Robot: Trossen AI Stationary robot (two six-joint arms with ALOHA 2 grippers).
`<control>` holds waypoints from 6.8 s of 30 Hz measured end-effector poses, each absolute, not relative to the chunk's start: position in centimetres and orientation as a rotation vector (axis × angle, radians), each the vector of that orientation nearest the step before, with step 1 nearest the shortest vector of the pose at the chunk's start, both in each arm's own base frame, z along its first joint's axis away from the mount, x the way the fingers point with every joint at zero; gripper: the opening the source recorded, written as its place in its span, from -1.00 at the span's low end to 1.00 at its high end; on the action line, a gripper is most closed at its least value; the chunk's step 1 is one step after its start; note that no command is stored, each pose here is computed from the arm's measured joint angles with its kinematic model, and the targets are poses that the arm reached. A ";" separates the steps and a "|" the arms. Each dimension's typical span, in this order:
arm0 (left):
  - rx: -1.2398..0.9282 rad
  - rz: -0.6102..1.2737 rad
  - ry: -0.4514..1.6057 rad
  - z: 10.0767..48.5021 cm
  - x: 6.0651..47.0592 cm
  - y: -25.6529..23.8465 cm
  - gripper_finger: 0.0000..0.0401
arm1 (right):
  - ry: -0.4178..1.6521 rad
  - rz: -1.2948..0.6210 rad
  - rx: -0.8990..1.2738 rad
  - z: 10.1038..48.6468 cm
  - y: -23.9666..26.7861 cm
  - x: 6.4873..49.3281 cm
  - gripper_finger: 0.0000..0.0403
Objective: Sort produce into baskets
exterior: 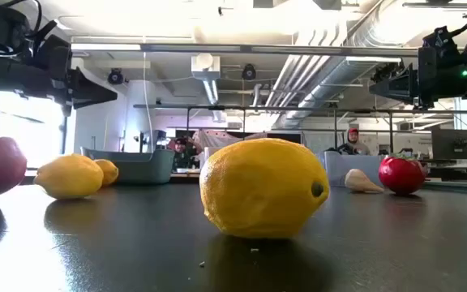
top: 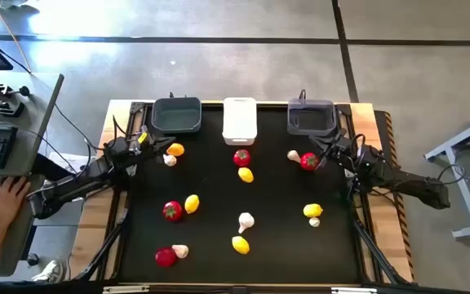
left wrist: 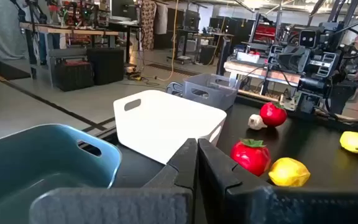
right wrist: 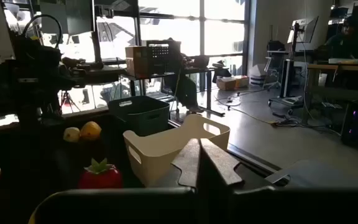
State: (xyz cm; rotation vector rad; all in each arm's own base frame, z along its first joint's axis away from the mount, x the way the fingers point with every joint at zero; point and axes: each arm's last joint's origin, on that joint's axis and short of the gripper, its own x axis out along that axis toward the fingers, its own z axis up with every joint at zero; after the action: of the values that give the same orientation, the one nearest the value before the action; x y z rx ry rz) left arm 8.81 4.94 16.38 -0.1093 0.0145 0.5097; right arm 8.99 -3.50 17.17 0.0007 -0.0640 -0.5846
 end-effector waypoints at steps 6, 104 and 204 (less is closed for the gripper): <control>-0.109 0.510 0.015 16.4 8.8 4.9 -1.00 | -0.064 -0.585 0.001 17.2 -3.5 9.0 -1.00; -0.161 -0.019 0.016 23.7 12.2 4.1 -1.00 | -0.064 -0.584 0.001 17.2 -3.5 9.0 -1.00; 0.008 0.375 1.429 22.6 23.7 13.1 -0.24 | -0.064 -0.585 0.001 17.2 -3.5 9.0 -1.00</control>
State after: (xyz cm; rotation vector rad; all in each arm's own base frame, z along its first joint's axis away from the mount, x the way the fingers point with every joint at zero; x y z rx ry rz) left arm 23.70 13.06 22.61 0.0078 1.4292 0.3750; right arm 8.99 -3.50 17.17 0.0009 -0.0641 -0.5850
